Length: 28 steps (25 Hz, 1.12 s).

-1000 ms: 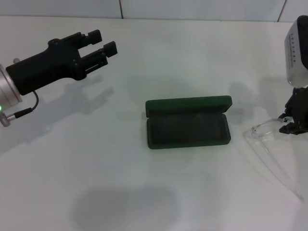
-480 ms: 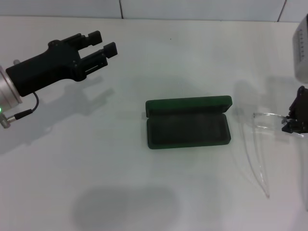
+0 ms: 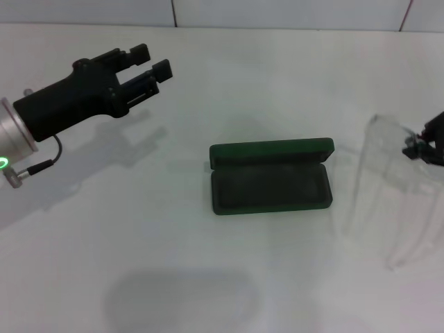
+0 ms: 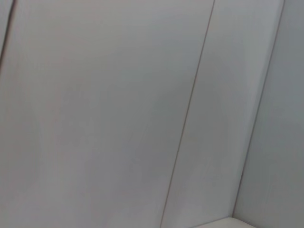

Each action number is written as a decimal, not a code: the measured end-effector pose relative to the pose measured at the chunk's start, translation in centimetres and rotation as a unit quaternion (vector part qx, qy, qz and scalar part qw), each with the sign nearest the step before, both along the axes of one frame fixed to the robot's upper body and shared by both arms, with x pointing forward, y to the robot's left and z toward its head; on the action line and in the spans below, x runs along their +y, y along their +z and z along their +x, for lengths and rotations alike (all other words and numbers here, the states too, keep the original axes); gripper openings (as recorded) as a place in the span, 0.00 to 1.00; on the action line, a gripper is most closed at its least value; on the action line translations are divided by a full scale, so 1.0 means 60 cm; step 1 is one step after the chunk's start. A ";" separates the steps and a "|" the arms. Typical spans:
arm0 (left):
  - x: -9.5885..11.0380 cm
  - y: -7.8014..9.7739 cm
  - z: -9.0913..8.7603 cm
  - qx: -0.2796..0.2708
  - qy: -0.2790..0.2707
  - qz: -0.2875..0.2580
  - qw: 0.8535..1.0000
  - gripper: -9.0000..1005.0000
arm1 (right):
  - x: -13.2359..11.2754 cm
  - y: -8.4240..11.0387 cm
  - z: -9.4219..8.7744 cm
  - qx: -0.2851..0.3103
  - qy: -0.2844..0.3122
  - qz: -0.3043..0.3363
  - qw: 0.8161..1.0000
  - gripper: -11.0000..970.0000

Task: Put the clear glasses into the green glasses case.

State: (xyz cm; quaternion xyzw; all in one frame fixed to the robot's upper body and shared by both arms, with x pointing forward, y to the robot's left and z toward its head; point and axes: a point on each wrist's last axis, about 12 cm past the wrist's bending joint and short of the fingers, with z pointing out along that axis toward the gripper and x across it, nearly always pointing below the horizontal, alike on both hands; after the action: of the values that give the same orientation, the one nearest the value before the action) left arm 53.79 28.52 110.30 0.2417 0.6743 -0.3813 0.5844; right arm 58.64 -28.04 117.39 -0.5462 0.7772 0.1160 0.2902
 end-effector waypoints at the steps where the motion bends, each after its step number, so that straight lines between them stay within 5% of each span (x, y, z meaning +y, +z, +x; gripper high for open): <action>1: -0.001 0.000 0.000 0.000 -0.001 0.000 1.000 0.58 | -0.001 0.000 -0.002 -0.012 -0.006 0.018 1.000 0.13; 11: -0.025 -0.001 0.012 -0.015 -0.017 -0.011 1.000 0.57 | -0.022 -0.011 -0.019 -0.031 -0.052 0.164 0.985 0.13; 19: -0.070 0.014 0.039 -0.047 -0.047 -0.051 0.996 0.56 | 0.009 -0.023 -0.017 -0.025 -0.048 0.294 0.954 0.13; 28: -0.111 0.027 0.024 -0.116 -0.122 -0.085 0.982 0.56 | 0.026 -0.031 -0.010 -0.008 -0.040 0.381 0.924 0.13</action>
State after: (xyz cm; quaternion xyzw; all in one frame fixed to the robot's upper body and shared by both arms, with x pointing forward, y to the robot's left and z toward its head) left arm 55.21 21.83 111.92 0.3140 0.5324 -0.4755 0.6260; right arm 58.03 -26.47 115.53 -0.3635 0.6935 0.3868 0.4872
